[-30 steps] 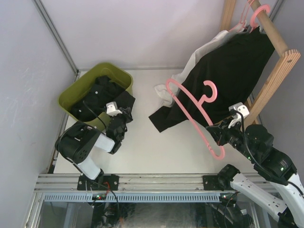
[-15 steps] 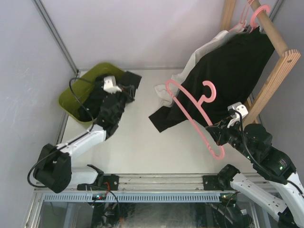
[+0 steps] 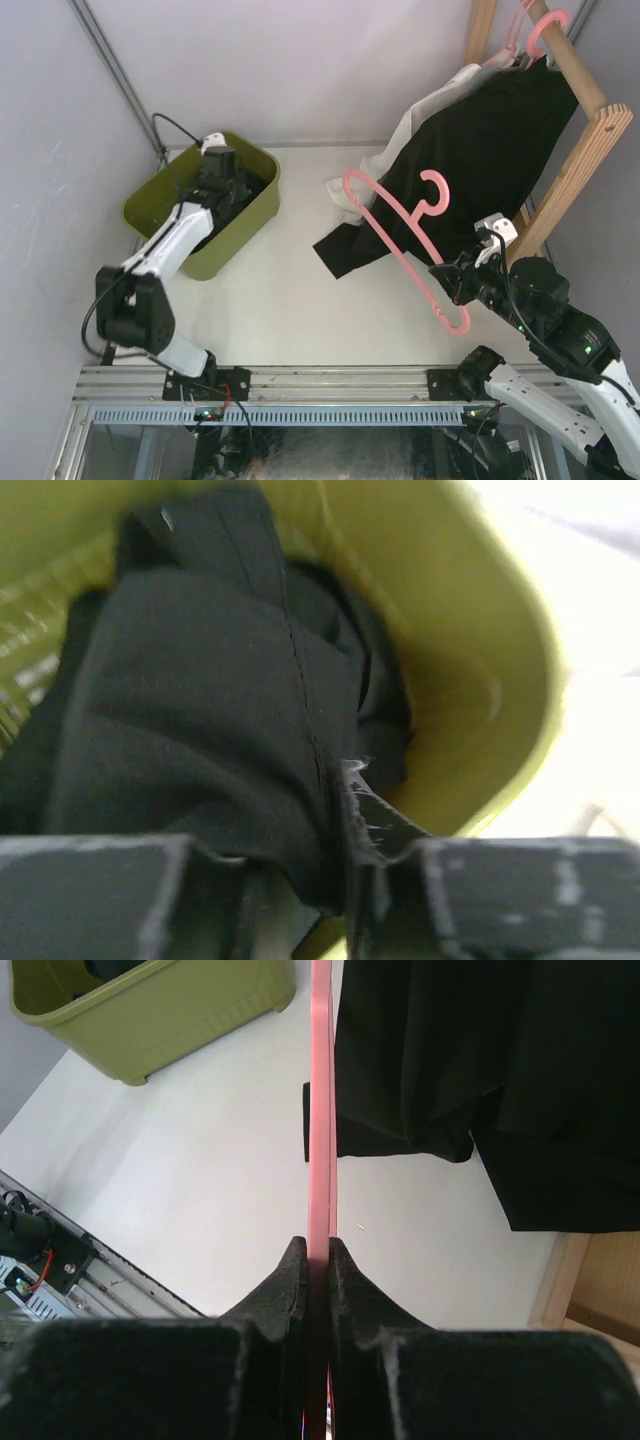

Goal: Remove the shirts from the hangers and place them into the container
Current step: Place the shirt in the bin, then place the hanger at the clothesline.

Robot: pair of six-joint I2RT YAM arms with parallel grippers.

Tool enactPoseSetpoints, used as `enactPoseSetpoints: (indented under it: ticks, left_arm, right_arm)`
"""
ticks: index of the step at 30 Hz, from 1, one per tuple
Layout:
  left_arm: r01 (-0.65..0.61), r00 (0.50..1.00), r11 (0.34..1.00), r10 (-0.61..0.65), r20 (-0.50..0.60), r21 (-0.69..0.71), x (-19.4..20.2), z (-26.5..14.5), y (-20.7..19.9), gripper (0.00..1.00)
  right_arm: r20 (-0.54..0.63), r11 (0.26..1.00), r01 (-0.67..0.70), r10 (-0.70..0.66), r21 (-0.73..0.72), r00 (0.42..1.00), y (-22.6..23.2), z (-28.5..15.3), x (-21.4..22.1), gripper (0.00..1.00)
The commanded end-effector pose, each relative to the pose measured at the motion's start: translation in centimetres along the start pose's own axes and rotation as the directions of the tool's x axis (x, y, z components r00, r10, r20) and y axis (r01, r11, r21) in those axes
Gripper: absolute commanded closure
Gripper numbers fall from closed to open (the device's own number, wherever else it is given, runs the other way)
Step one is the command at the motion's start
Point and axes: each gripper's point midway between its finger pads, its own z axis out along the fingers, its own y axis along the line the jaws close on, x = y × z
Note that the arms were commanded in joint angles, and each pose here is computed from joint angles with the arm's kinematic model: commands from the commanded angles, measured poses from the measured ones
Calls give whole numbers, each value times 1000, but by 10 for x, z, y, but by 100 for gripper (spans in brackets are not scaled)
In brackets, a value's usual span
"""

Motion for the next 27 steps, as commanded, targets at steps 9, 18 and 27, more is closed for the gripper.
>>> enactPoseSetpoints:
  ticks: [9, 18, 27]
  left_arm:
    - [-51, 991, 993, 63, -115, 106, -10, -52, -11, 0]
    - [-15, 1000, 959, 7, 26, 282, -39, -132, -27, 0]
    - [-241, 949, 746, 48, 310, 621, -6, -257, -115, 1]
  right_arm:
    - [85, 991, 2, 10, -134, 996, 27, -1, -28, 100]
    - [109, 983, -38, 59, -179, 992, 39, 9, -41, 100]
    - [103, 953, -273, 287, -128, 953, 40, 31, -54, 100]
